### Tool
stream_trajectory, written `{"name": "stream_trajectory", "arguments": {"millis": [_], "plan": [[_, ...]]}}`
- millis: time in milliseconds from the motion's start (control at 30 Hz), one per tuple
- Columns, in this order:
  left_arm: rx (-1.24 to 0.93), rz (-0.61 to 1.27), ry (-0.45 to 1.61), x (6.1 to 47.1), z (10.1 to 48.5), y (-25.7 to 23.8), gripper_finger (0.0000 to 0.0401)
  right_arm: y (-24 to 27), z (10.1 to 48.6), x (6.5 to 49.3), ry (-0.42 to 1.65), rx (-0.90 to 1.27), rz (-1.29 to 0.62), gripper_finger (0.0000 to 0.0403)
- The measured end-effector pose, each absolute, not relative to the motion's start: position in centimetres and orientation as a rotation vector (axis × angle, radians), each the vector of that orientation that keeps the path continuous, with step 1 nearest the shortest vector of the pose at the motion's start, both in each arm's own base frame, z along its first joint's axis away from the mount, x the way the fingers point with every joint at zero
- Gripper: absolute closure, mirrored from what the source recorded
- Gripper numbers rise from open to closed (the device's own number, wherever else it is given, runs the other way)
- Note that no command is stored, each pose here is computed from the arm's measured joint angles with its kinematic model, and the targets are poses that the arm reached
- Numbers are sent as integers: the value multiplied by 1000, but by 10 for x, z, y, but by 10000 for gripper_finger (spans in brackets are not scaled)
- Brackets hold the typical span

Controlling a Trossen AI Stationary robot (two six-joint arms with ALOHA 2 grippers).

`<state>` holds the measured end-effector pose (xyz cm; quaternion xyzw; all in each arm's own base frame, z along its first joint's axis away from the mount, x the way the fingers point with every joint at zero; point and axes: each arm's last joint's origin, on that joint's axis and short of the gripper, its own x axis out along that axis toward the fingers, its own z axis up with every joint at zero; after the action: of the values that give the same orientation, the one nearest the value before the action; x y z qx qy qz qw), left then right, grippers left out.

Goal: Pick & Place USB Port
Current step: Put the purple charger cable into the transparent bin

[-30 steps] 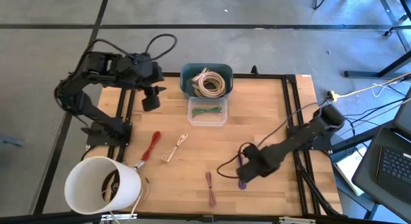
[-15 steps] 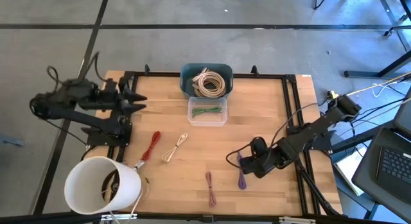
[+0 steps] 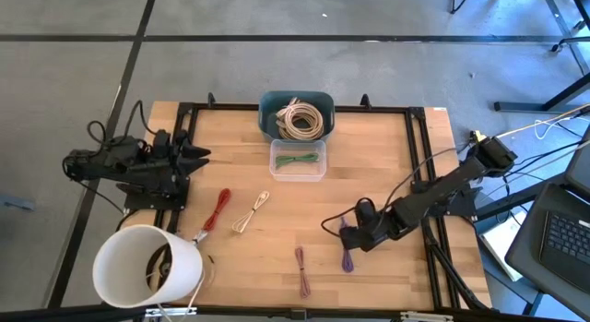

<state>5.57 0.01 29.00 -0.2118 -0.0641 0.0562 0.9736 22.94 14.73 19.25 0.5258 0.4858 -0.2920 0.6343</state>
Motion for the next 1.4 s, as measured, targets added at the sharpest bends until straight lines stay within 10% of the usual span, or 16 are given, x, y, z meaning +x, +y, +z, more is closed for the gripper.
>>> {"name": "stream_trajectory", "arguments": {"millis": [1067, 1400], "plan": [[-428, 110, -132, 56, 290, 0, 258, 142, 117, 235, 1065, 1295, -580, 251], [-428, 110, -132, 56, 290, 0, 258, 136, 110, 241, 1032, 1218, -597, 384]]}}
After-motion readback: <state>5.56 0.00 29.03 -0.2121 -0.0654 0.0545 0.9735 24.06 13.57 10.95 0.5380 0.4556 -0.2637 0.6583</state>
